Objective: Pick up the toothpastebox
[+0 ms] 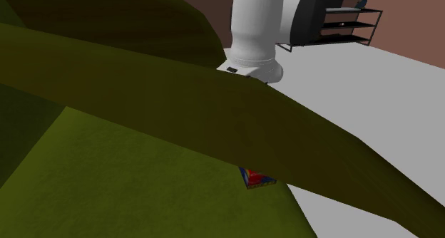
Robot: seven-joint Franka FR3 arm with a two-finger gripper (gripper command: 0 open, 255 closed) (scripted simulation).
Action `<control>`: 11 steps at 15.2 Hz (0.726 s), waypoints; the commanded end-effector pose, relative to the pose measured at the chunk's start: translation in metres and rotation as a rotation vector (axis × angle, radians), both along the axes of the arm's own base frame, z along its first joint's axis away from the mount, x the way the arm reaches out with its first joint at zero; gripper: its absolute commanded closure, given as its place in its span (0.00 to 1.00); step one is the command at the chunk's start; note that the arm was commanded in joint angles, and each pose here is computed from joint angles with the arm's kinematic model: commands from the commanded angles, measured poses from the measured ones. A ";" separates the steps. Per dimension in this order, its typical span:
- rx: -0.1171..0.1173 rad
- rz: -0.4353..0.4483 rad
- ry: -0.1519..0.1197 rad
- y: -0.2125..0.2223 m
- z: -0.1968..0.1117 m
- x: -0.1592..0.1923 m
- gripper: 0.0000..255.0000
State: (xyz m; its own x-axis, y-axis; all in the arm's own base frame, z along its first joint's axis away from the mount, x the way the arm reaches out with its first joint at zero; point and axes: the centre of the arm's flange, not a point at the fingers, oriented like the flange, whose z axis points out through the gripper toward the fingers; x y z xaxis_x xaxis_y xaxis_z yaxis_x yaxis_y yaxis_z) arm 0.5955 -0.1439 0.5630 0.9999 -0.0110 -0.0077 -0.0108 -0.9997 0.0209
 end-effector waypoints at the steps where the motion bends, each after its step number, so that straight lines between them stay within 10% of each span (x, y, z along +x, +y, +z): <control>1: 0.000 0.000 -0.001 0.001 0.012 0.001 1.00; 11: 0.000 0.000 -0.001 0.001 0.064 0.001 1.00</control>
